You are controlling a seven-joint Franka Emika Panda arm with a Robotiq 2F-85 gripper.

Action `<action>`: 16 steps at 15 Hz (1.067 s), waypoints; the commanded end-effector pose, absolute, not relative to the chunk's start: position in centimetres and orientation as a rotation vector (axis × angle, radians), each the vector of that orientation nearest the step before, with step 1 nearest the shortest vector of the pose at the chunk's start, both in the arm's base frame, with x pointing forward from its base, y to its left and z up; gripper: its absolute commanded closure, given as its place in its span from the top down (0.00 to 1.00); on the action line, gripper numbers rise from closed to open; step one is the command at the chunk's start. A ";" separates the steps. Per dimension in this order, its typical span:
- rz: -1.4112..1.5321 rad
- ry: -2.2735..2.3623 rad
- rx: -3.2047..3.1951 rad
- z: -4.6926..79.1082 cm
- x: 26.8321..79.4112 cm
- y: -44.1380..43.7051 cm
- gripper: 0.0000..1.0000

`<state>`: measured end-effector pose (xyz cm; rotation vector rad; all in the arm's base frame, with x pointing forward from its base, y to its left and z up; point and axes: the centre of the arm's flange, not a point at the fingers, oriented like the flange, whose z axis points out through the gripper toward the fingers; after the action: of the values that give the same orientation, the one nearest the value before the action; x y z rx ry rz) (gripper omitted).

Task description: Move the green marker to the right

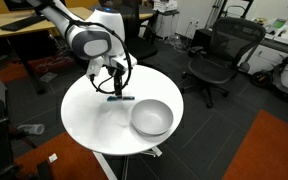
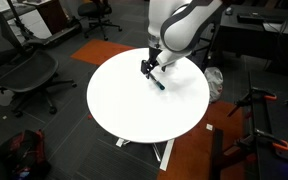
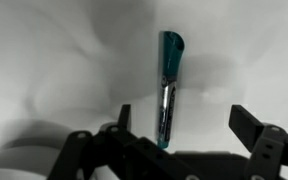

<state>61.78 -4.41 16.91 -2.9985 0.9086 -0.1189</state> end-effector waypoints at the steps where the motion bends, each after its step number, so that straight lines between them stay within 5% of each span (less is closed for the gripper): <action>1: -0.076 0.894 -3.004 16.2 63.0 -4.7 1.00; 8: -0.044 0.921 -3.009 14.4 63.6 -5.2 1.00; 9: -0.038 0.922 -3.009 14.2 63.7 -5.2 0.82; 16: -0.017 0.942 -3.019 13.9 64.1 -5.6 0.27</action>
<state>63.21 -5.57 13.64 -3.0186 0.9382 -0.0493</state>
